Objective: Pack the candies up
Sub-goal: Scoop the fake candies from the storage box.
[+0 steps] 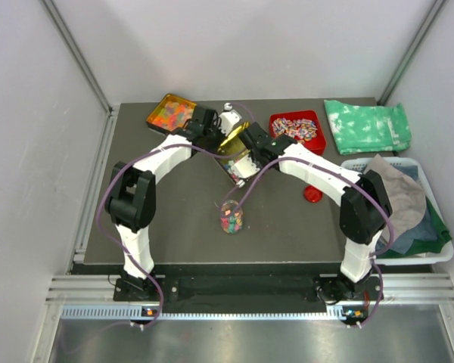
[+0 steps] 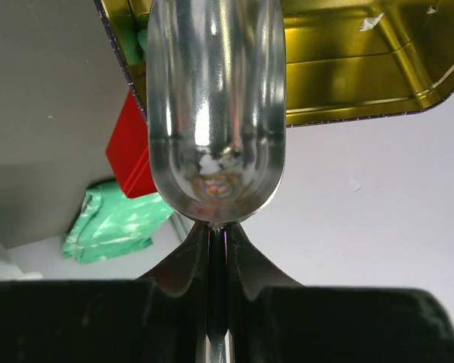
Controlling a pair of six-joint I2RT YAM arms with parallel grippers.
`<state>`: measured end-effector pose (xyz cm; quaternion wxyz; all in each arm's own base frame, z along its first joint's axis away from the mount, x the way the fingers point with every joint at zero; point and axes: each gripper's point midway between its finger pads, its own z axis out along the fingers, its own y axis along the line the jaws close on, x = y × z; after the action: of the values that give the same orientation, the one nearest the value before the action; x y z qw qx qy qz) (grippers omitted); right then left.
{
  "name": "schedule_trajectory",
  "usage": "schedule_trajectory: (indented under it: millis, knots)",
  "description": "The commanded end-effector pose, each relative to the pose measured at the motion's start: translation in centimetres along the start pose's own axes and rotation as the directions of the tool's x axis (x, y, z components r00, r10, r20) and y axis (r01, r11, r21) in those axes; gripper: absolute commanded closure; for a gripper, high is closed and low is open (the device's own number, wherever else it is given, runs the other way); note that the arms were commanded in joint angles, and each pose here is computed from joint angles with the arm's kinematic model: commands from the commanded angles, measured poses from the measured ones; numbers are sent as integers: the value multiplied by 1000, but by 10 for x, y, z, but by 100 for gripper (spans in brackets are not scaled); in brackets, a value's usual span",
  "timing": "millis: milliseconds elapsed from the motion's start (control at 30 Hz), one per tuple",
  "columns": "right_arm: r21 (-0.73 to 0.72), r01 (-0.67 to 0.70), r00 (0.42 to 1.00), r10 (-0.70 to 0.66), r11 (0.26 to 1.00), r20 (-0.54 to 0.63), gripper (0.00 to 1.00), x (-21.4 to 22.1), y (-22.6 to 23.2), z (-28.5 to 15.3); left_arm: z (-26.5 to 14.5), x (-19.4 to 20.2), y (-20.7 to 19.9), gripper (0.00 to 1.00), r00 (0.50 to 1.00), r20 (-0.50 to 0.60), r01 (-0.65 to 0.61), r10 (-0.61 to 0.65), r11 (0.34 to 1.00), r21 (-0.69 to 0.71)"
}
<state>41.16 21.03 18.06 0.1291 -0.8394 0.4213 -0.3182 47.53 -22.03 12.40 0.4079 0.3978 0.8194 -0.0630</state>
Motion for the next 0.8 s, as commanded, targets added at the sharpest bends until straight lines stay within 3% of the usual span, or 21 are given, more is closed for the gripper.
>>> schedule_trajectory:
  millis: [0,167,400,567,667,767]
  knots:
    - [-97,-13,999,17,995,44,100,-12,23,11,-51,-95,16,100,961,276,15,3,998,-64]
    - [-9,58,998,-58,998,-20,100,-3,12,21,-55,-100,12,100,958,285,17,-1,998,-53]
    - [-10,118,990,-118,993,-76,100,5,7,25,-57,-103,6,100,961,275,-1,16,998,-56]
    - [-113,143,988,-149,983,-43,100,-6,26,16,-58,-104,10,100,963,270,1,19,997,-76]
    - [-212,80,996,-84,974,-8,100,-17,38,12,-57,-105,11,100,964,266,12,12,996,-89]
    - [-214,30,1000,-31,976,2,100,-22,33,14,-56,-105,10,100,964,265,22,4,996,-92]
